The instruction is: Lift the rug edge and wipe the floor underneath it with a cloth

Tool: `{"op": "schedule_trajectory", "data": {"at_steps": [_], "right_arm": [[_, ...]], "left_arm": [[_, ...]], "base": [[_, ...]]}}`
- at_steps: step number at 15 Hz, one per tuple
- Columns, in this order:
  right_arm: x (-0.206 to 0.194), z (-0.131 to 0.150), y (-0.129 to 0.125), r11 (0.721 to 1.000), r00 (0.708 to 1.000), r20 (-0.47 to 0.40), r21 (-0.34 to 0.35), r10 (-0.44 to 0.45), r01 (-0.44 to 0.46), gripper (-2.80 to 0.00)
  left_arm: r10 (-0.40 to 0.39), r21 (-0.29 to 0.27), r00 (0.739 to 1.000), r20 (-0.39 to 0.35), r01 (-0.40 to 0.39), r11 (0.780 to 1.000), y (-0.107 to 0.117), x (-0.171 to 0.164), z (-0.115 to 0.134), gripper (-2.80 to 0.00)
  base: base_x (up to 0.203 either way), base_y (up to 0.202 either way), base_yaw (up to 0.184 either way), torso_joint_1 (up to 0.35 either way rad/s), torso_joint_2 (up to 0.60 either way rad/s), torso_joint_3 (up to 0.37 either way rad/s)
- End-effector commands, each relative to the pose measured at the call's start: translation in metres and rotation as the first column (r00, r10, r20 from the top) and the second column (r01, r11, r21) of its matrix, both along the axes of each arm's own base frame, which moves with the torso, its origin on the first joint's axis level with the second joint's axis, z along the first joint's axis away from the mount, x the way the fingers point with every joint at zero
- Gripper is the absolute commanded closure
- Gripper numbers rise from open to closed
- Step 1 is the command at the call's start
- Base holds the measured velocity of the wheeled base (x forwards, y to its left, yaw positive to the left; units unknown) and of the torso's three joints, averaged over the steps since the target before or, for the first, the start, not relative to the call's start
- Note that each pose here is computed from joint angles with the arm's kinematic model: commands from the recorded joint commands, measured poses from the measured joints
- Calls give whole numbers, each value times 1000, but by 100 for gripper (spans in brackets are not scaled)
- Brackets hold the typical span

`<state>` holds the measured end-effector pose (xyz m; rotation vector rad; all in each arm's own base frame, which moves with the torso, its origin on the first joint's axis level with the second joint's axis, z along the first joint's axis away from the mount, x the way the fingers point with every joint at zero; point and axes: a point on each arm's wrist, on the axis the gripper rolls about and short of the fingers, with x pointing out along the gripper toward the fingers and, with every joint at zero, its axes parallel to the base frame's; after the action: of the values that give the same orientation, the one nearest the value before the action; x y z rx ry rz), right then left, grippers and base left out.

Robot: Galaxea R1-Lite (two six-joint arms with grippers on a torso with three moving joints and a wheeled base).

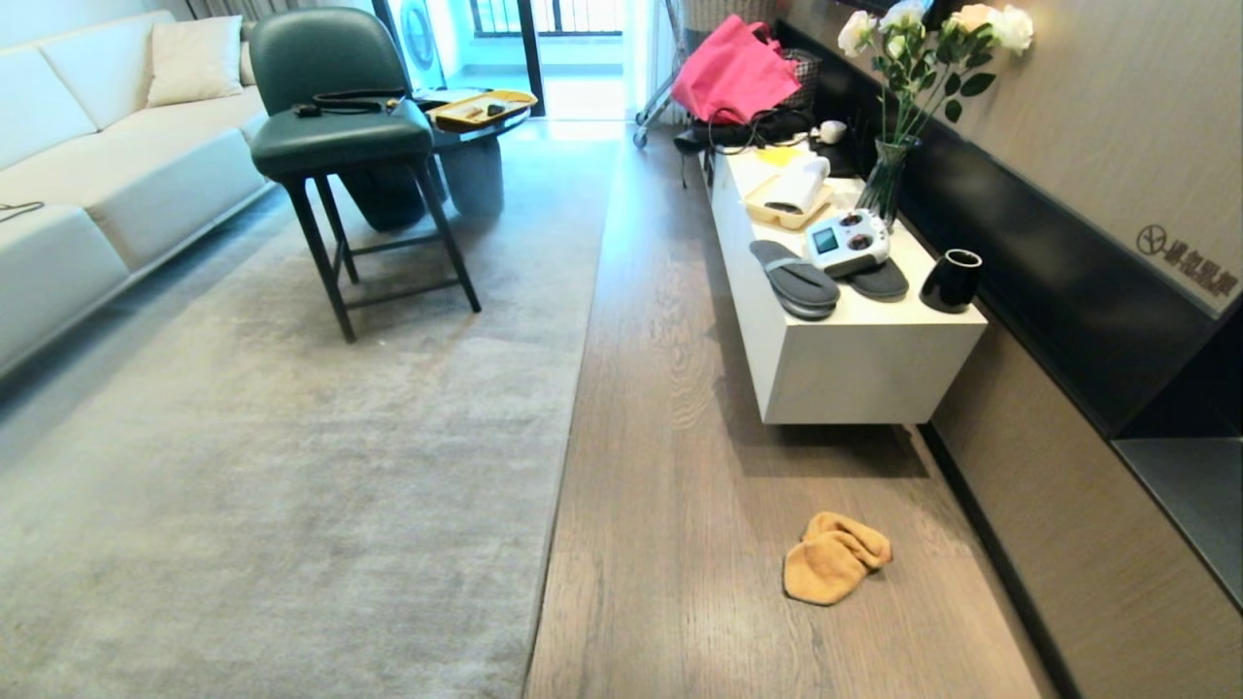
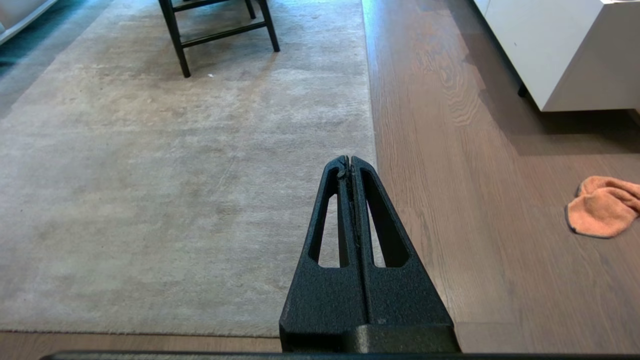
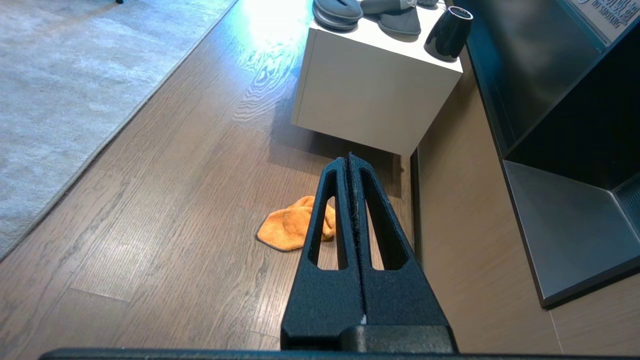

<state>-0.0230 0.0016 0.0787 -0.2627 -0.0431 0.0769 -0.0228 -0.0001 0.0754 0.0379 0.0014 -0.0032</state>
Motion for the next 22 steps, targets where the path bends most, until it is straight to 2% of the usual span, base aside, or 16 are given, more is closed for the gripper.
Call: {"op": "schedule_trajectory", "data": {"at_steps": [1,6,8,10,11,22], "right_arm": [[0,0,0,1000,1000,0,-2,1,-1,0],[0,0,0,1000,1000,-2,14,1,-1,0],[0,-4,0,998,999,-43,67,0,3,0],[0,-4,0,990,999,-51,139,-1,8,0],[0,-4,0,988,999,-52,153,-5,13,0],[0,-4,0,988,999,-51,154,-5,13,0]], "left_arm": [[0,0,1000,1,0,1000,0,0,0,0],[0,0,1000,-1,0,1000,0,0,0,0],[0,0,1000,0,0,1000,0,0,0,0],[0,0,1000,-2,0,1000,0,0,0,0],[0,0,1000,0,0,1000,0,0,0,0],[0,0,1000,0,0,1000,0,0,0,0]], "base": [[0,0,0,0,0,0],[0,0,0,0,0,0],[0,0,0,0,0,0],[0,0,0,0,0,0],[0,0,0,0,0,0],[0,0,0,0,0,0]]}}
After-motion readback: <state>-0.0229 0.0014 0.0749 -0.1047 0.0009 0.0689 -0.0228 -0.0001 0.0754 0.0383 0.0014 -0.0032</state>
